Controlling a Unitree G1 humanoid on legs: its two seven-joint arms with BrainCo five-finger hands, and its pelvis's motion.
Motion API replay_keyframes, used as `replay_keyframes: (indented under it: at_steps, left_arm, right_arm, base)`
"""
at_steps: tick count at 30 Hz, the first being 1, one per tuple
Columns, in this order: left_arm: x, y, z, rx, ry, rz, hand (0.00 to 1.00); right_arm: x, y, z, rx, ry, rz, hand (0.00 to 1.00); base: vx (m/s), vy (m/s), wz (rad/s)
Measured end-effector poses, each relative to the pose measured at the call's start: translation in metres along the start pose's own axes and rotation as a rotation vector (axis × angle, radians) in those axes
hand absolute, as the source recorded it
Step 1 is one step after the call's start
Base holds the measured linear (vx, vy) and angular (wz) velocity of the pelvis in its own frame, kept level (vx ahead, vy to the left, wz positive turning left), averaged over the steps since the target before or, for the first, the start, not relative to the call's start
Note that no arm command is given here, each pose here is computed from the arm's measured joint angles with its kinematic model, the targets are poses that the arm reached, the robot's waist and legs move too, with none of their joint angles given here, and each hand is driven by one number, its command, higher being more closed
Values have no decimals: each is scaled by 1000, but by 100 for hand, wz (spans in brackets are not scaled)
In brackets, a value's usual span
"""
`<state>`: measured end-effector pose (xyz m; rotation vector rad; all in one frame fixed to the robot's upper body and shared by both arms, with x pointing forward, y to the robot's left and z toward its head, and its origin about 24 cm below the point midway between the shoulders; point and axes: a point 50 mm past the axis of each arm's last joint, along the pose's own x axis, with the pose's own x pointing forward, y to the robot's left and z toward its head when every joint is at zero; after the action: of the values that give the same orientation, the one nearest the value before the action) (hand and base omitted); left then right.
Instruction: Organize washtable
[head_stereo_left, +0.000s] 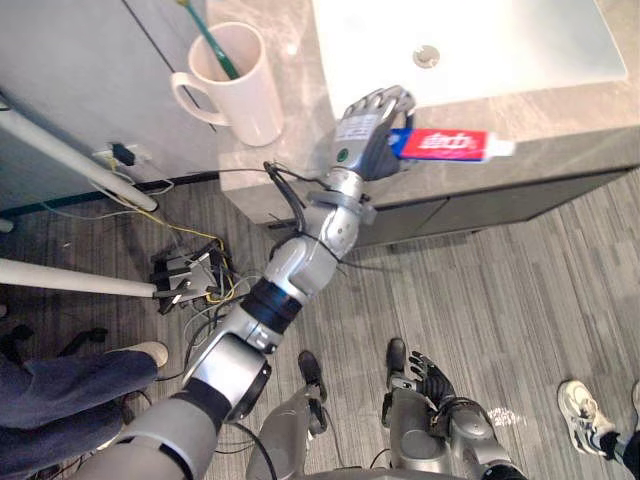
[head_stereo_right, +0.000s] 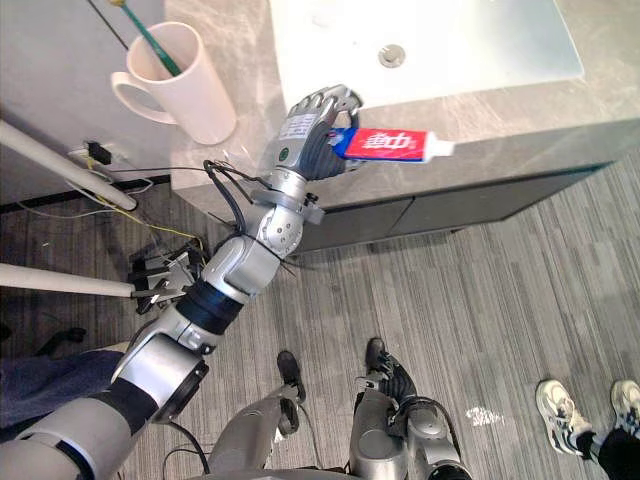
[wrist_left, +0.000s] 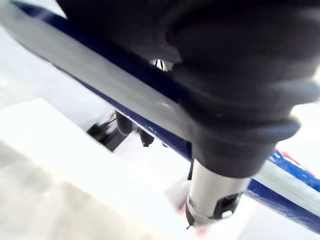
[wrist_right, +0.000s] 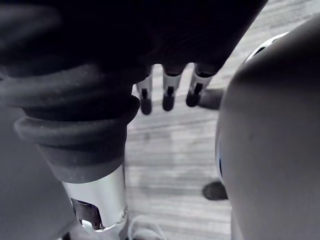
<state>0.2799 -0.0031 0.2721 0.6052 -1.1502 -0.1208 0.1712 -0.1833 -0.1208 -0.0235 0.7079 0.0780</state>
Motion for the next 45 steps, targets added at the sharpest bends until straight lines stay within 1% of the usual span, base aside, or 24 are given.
replay_keyframes:
  at_steps: [3,8,11,13,16,20,22,25,26,28,29,31,32,33,34,36,38,41,45]
  left_arm:
    - [-11,1,2,-72,10,9,100]
    - [-21,-5,-4,-131,59,-38,100]
    - [-27,1,-2,-181,68,-7,100]
    - [-35,6,-5,-199,90,10,100]
    - [-51,9,-13,-220,156,19,100]
    - [-77,10,-26,-212,257,-3,100]
    - [-90,8,-27,-222,294,-15,100]
    - [-111,13,-31,-229,358,-6,100]
    - [-114,14,-31,-236,370,1,100]
    - [-122,17,-31,-267,395,16,100]
    - [-122,16,-31,-273,397,13,100]
    - [-126,16,-32,-296,407,16,100]
    - [-127,16,-32,-303,412,18,100]
    - [-129,16,-32,-305,423,16,100]
    - [-131,15,-32,-306,429,15,100]
    - [-132,14,-32,-311,432,10,100]
    - [-132,10,-30,-324,429,-3,100]
    - [-136,4,-33,-333,455,-23,100]
    - [-141,-2,-37,-334,485,-48,100]
  right_arm:
    - [-2,-3,-6,-14,23,0,0]
    - [-5,-5,-13,-21,60,4,0]
    - [-9,-3,-19,-8,69,7,0]
    - [-12,1,-17,22,44,3,0]
    - [-13,5,4,89,-71,-5,0]
    - [-24,11,66,110,-362,5,0]
    - [-40,6,113,104,-582,-9,0]
    - [-80,-2,176,117,-944,-72,0]
    - [-88,-1,185,124,-1007,-75,0]
    - [-115,5,213,134,-1206,-56,0]
    - [-120,6,218,137,-1244,-49,0]
    - [-133,19,232,197,-1347,23,0]
    - [-135,23,234,213,-1361,49,0]
    - [-139,33,238,250,-1380,112,0]
    - [-140,38,240,265,-1388,146,0]
    - [-142,56,245,340,-1398,270,0]
    - [-142,64,245,404,-1382,342,0]
    - [-140,77,246,444,-1355,441,0]
    - [-139,89,244,423,-1322,525,0]
  base:
    - [-39,25,3]
    - [-5,15,-1]
    - [0,0,0]
    - [0,0,0]
    - [-2,-16,2]
    - [-26,-11,-7]
    - [-17,-6,-2]
    - [4,-10,-1]
    - [17,-36,1]
    - [15,-33,8]
    - [1,-20,10]
    - [-30,-7,5]
    - [-41,-7,4]
    - [-30,-10,5]
    - [-45,-20,5]
    - [-42,-20,7]
    - [-31,-18,9]
    - [-18,-14,5]
    - [-19,-6,8]
